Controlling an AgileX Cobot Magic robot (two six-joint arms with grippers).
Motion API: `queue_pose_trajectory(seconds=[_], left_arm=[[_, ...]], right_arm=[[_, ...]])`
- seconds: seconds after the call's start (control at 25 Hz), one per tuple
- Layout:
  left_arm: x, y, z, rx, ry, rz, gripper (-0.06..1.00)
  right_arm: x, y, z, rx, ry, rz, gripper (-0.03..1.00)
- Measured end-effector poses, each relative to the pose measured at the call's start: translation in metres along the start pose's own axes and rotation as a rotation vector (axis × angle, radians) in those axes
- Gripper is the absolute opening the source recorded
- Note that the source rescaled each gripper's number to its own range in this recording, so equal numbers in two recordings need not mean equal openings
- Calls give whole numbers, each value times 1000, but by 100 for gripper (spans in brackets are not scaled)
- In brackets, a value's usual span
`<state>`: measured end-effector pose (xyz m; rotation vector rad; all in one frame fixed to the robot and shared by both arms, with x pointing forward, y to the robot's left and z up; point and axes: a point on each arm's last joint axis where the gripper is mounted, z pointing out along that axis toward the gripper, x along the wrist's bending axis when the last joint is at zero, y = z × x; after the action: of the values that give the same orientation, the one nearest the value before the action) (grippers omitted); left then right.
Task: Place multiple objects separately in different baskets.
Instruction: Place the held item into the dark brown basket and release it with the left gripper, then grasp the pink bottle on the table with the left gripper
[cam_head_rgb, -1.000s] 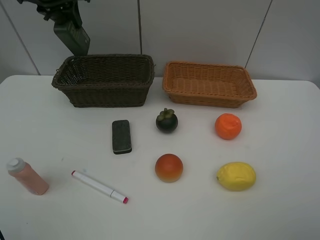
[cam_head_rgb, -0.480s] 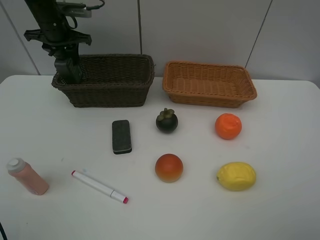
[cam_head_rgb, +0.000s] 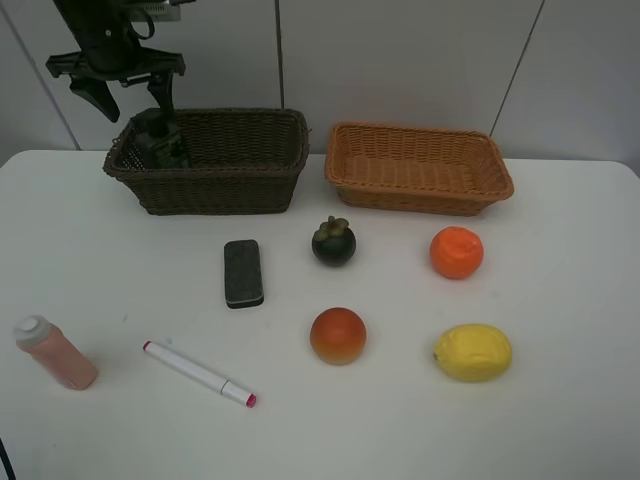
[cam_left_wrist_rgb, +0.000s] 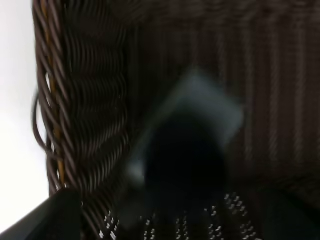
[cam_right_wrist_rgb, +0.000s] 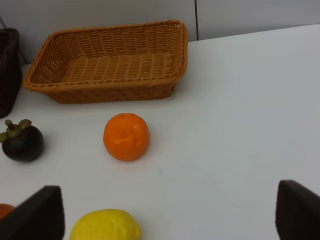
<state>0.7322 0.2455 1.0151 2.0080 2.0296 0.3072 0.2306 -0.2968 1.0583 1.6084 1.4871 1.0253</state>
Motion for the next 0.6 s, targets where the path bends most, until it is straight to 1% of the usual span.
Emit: queue_pose_trajectory(seconds=[0.16, 0.28, 0.4, 0.48, 0.6], left_arm=[[-8, 1, -24, -37, -86, -18, 94], [-11, -11, -47, -29, -143, -13, 94], [-10, -40, -68, 15, -148, 2, 94], [-6, -67, -82, 56, -140, 10, 94], [0, -111, -115, 69, -137, 30, 94]], right_arm=[[0, 0, 0, 0, 0, 0, 99], [0, 0, 0, 0, 0, 0, 99], [0, 0, 0, 0, 0, 0, 99], [0, 0, 0, 0, 0, 0, 99], [0, 0, 0, 0, 0, 0, 99]])
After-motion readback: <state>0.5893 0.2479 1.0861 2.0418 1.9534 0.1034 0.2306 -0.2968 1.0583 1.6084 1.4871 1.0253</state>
